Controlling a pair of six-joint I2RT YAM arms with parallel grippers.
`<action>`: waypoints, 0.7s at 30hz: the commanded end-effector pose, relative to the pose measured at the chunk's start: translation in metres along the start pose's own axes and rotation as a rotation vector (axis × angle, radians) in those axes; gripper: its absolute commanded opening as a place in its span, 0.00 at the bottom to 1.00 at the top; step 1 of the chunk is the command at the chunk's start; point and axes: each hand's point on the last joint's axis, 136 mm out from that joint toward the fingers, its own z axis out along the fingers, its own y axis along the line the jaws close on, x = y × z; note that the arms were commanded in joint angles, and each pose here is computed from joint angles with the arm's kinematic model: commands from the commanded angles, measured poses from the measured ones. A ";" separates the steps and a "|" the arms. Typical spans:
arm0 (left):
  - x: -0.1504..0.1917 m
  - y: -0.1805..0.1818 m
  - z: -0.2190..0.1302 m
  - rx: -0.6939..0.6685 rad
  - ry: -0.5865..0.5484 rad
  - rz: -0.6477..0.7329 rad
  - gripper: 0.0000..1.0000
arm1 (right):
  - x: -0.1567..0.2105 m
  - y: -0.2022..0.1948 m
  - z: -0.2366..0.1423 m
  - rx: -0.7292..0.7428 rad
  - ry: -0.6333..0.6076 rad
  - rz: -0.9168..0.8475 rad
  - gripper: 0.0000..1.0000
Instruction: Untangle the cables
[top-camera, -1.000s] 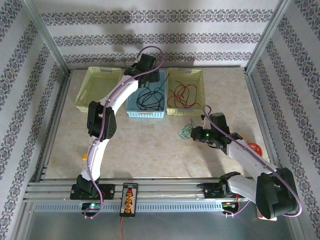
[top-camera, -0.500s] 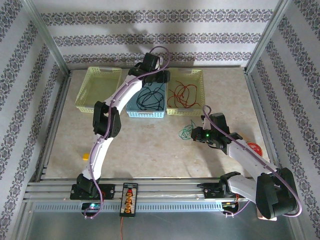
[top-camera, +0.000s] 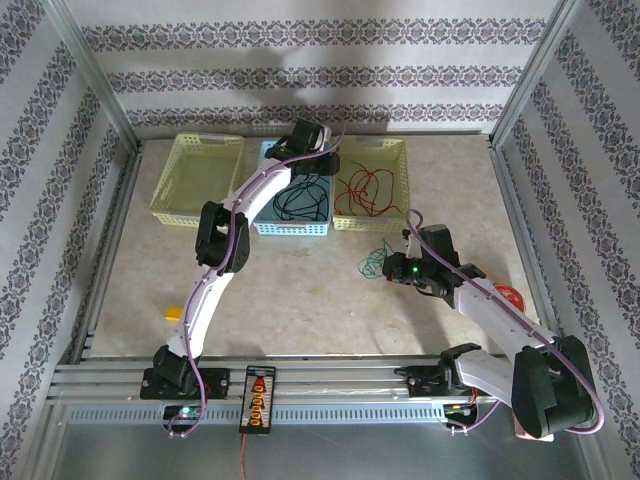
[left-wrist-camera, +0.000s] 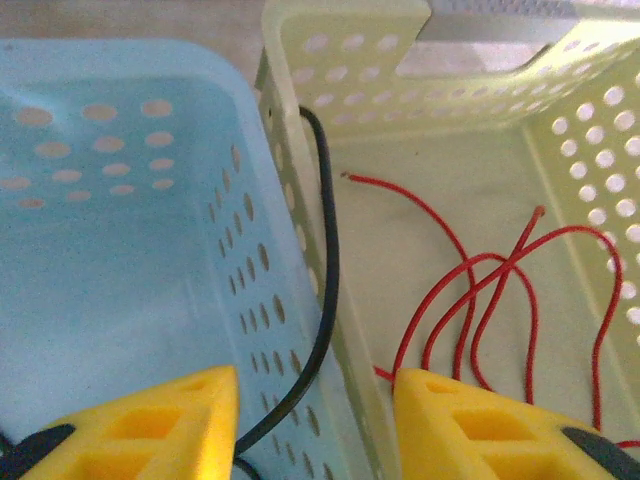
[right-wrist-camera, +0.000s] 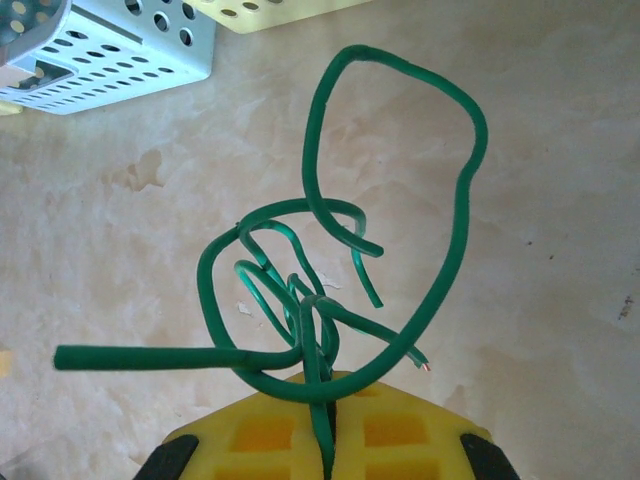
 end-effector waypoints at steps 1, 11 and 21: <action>-0.024 -0.004 -0.003 0.038 -0.081 -0.008 0.41 | -0.007 0.005 -0.004 0.005 -0.018 -0.029 0.01; -0.018 0.004 0.007 0.037 -0.068 -0.022 0.38 | -0.008 0.003 -0.005 0.016 -0.019 -0.031 0.01; -0.020 0.004 0.007 0.041 -0.072 -0.021 0.15 | -0.007 0.001 -0.007 0.026 -0.024 -0.024 0.01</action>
